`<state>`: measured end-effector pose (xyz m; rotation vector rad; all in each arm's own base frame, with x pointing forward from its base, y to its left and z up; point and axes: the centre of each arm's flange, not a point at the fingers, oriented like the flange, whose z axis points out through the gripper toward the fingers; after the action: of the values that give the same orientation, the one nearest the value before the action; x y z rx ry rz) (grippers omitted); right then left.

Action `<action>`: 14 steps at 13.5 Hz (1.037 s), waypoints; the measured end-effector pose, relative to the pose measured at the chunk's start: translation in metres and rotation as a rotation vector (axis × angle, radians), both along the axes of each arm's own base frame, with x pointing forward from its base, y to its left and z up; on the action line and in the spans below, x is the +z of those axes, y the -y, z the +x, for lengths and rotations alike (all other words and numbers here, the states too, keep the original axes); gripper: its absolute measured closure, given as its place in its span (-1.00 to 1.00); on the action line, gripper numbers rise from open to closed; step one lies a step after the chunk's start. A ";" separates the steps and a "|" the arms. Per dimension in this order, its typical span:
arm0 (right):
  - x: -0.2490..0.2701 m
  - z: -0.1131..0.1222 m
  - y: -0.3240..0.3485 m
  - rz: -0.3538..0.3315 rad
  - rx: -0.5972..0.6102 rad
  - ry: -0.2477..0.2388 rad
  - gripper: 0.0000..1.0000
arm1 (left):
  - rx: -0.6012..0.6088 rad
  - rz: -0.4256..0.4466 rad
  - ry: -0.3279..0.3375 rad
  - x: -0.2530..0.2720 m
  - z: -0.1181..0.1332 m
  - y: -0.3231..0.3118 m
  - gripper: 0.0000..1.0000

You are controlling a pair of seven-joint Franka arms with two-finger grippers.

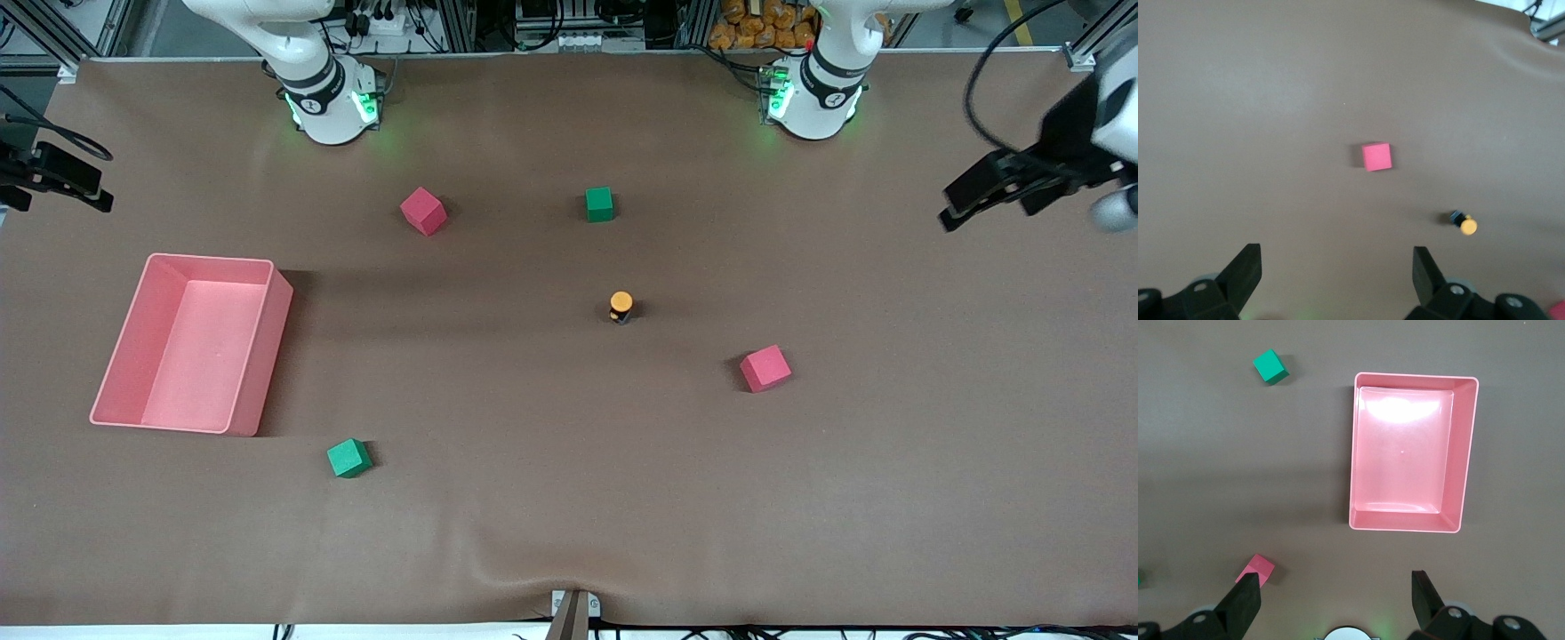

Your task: Place and upright button with both arms

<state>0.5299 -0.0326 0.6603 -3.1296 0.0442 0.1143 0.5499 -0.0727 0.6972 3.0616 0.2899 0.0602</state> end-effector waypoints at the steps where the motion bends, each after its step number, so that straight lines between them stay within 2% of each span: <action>1: 0.000 0.000 0.000 0.000 0.000 0.000 -1.00 | -0.018 -0.009 -0.002 -0.001 0.000 -0.026 -1.00; 5: 0.000 0.000 0.000 0.000 0.000 0.000 -1.00 | -0.080 -0.024 -0.034 -0.016 0.000 -0.099 -1.00; 10: 0.000 0.000 -0.001 0.000 0.001 0.000 -1.00 | -0.107 -0.029 -0.100 -0.029 -0.012 -0.099 -1.00; 14: 0.000 0.000 -0.003 0.000 0.006 0.000 -1.00 | -0.137 0.031 -0.129 -0.039 -0.017 -0.090 -1.00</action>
<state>0.5301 -0.0295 0.6603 -3.1299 0.0348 0.1146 0.5326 0.0178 0.6584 3.1121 0.0855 -0.1418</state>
